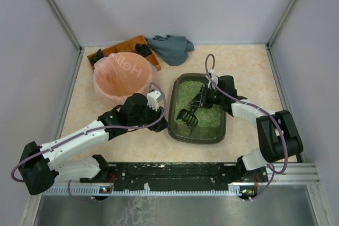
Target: Clean the litter box
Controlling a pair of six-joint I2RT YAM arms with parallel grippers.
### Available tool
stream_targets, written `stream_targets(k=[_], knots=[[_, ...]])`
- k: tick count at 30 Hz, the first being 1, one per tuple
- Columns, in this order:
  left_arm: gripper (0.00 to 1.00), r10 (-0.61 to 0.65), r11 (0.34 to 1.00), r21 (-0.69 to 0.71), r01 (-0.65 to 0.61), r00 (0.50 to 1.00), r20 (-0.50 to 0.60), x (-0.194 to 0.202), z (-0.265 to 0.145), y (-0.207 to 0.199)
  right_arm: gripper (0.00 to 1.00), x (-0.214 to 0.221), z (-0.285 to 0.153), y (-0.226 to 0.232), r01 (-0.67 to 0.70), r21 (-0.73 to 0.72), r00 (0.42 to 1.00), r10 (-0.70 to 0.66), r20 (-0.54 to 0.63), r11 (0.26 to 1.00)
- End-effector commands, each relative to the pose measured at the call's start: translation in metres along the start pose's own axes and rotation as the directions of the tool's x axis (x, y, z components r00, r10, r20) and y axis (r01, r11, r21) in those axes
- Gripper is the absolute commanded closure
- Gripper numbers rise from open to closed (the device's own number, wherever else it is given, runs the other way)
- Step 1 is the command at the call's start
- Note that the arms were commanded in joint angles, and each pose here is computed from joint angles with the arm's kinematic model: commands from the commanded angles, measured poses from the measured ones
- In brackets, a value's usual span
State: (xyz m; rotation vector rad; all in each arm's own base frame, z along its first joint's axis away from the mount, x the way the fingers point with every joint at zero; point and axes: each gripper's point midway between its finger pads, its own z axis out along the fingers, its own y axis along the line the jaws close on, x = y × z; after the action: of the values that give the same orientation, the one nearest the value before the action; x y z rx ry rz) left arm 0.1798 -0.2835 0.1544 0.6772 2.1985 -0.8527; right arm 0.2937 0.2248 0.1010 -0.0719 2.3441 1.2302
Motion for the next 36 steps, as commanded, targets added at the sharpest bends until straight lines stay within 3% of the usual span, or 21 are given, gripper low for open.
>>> stream_targets(k=[1,9,36], knots=[[0.52,0.021,1.0,0.006,-0.021,0.999,0.024,-0.006,-0.003,-0.002,1.0,-0.043,-0.013,0.045,0.118,-0.105,0.986,-0.105,0.129,0.987],[0.52,0.028,1.0,-0.01,-0.028,0.999,0.022,-0.005,-0.007,0.0,1.0,-0.063,-0.009,0.041,0.172,-0.114,0.974,-0.152,0.169,0.978],[0.52,0.034,0.999,-0.036,-0.033,0.999,0.033,-0.008,-0.009,0.004,1.0,-0.113,-0.052,0.013,0.111,-0.054,0.93,-0.084,0.357,0.992]])
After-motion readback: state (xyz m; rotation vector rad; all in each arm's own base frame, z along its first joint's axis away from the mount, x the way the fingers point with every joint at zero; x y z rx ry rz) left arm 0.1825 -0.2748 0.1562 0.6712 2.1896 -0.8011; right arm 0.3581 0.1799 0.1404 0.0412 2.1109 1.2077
